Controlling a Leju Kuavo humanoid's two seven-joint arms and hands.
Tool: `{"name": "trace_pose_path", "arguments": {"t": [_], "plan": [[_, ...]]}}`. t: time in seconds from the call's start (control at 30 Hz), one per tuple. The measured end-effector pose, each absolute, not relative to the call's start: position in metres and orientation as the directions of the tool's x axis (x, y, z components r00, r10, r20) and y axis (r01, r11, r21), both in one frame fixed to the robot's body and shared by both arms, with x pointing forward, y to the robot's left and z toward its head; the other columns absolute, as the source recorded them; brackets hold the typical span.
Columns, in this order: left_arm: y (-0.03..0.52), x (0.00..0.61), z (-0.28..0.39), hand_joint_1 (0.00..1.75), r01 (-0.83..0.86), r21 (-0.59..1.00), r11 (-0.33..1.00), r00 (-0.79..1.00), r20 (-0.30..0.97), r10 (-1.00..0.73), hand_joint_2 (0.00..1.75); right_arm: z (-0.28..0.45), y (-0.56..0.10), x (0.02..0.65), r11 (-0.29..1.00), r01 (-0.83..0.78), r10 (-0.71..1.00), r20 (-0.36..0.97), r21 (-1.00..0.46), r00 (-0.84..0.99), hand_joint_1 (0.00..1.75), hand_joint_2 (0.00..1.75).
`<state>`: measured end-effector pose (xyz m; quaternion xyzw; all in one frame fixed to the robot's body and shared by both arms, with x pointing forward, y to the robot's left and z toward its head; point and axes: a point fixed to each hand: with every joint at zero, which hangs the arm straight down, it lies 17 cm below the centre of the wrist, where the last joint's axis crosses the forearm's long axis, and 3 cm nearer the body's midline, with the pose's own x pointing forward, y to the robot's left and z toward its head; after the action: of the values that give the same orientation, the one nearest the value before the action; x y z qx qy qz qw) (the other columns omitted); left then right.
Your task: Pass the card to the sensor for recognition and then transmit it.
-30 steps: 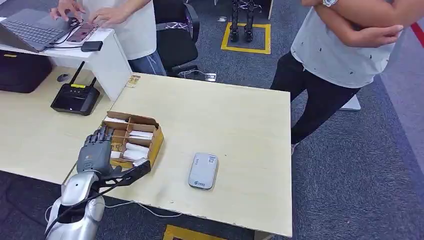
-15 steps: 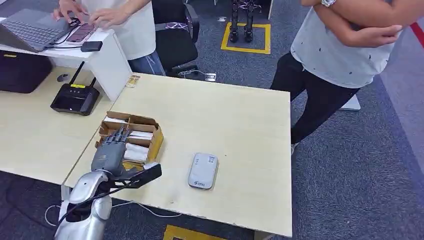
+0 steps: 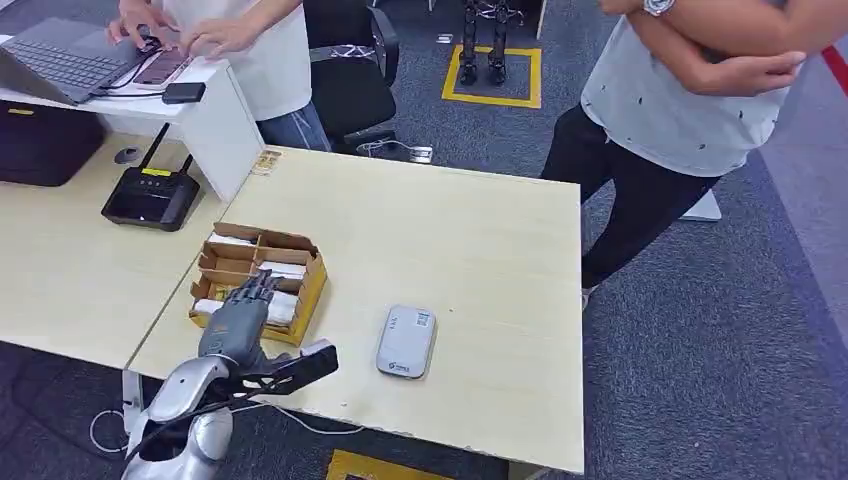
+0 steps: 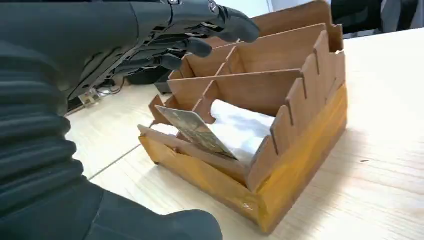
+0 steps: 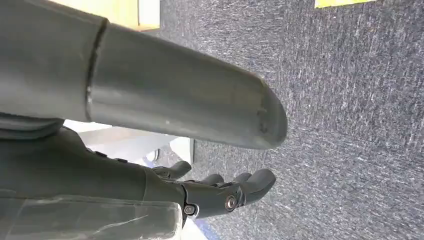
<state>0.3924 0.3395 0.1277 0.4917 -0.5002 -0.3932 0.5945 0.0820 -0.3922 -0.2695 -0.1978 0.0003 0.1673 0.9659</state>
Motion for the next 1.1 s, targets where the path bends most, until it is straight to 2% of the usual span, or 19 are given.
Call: {"name": "trace_pose_path", "arguments": {"t": [0.33,1.1], "plan": [[0.354,0.391,0.134,0.0,-0.03,0.993,0.111,0.24,0.115,-0.964,1.75,-0.27,-0.393,0.08,0.87,-0.314,0.31,-0.073,-0.38,0.948,0.0,0.0],[0.359,0.388,0.139,0.0,-0.034,0.997,0.071,0.246,0.077,-0.966,1.75,-0.27,-0.393,0.079,0.871,-0.312,0.308,-0.074,-0.38,0.948,0.0,0.0]]}}
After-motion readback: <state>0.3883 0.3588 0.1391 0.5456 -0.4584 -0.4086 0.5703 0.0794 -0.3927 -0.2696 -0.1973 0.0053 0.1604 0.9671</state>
